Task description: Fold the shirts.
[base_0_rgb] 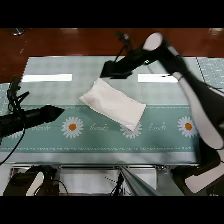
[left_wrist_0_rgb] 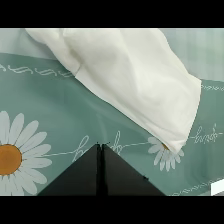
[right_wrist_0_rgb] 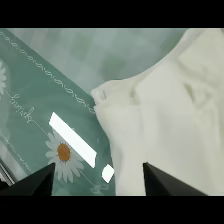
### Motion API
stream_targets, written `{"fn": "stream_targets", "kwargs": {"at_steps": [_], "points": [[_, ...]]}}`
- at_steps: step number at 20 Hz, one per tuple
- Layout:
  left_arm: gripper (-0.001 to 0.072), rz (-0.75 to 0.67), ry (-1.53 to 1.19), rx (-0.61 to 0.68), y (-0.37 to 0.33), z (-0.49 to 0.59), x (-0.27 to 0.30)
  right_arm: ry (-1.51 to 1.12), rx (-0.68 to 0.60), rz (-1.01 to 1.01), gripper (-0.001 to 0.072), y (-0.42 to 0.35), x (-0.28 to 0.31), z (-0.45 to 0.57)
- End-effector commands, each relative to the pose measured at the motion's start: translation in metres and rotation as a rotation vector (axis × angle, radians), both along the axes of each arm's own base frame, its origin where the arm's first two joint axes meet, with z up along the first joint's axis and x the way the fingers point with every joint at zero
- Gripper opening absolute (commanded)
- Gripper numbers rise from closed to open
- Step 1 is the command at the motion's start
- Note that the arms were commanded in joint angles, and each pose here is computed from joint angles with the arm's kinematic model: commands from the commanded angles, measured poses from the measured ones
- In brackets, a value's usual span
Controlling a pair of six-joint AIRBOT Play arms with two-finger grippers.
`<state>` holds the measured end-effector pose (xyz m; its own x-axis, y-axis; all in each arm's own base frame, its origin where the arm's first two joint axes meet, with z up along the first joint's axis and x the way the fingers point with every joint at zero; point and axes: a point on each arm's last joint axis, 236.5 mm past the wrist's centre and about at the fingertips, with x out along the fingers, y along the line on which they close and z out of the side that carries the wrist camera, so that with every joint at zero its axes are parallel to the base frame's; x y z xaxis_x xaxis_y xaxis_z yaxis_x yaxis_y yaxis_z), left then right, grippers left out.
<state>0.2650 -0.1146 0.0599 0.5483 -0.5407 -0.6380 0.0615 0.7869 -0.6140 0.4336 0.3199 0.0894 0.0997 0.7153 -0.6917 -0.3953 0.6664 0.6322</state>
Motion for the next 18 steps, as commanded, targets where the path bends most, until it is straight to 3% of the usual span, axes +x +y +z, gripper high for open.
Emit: {"fn": "stream_targets", "kwargs": {"at_steps": [1,3,4,8,10,12,18], "points": [[0.0017,0.001,0.01,-0.007,-0.001,-0.002,-0.001,-0.014,-0.246,-0.088,0.0628,-0.131,-0.017,0.035],[0.0018,-0.01,0.011,-0.006,-0.003,-0.002,-0.002,-0.051,-0.4,-0.27,0.0628,-0.202,-0.032,0.033],[0.0018,-0.016,0.011,-0.006,-0.005,-0.002,-0.003,-0.069,-0.409,-0.357,0.0629,-0.221,-0.043,0.026],[0.0018,-0.053,0.011,-0.006,-0.015,-0.002,-0.008,-0.023,-0.263,-0.782,0.0627,-0.254,-0.119,-0.069],[0.0018,-0.066,0.006,-0.006,-0.019,-0.002,-0.009,0.108,-0.063,-0.955,0.0625,-0.236,-0.158,-0.118],[0.0018,-0.065,-0.01,-0.008,-0.021,0.001,-0.006,0.213,0.061,-0.967,0.0624,-0.209,-0.18,-0.145],[0.0018,-0.029,-0.005,-0.092,-0.03,0.006,0.007,0.325,-0.013,-0.721,0.0624,-0.168,-0.188,-0.177]]}}
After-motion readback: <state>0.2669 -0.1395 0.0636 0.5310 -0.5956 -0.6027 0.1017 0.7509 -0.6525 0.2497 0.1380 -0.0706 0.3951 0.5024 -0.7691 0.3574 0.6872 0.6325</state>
